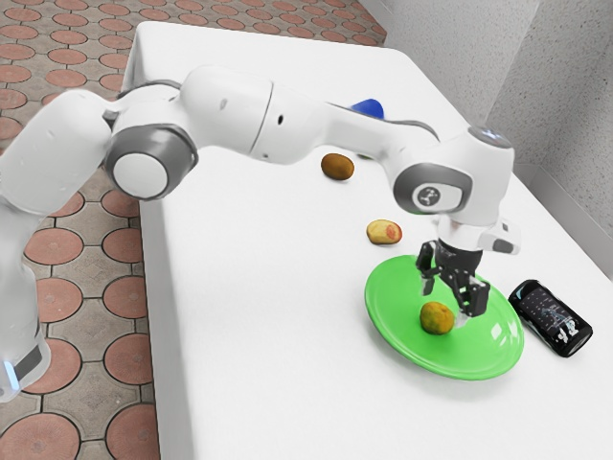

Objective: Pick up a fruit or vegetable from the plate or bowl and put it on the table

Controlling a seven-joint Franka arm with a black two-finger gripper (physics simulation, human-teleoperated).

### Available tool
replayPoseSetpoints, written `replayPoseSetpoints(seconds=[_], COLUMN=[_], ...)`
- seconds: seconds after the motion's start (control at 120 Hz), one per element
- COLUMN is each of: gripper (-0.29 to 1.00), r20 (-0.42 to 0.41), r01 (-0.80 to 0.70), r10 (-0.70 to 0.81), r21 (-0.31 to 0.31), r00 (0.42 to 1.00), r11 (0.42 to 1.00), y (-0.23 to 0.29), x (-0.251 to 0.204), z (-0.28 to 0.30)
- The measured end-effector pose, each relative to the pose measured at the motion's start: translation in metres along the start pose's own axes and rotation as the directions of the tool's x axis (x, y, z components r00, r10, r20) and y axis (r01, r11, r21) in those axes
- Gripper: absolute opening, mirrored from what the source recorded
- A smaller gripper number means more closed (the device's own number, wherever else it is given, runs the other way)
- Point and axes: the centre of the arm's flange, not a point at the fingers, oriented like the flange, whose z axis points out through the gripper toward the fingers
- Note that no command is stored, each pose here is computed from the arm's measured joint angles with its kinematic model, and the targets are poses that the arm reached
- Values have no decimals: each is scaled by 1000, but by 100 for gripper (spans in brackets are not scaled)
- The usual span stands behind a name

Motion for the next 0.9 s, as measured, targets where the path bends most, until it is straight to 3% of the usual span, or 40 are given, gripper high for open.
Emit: replayPoseSetpoints(seconds=[0.9], gripper=[70], r20=[62], r01=[29], r10=[-31], r21=[36], r00=[998], r11=[999], y=[-17], x=[8], z=[33])
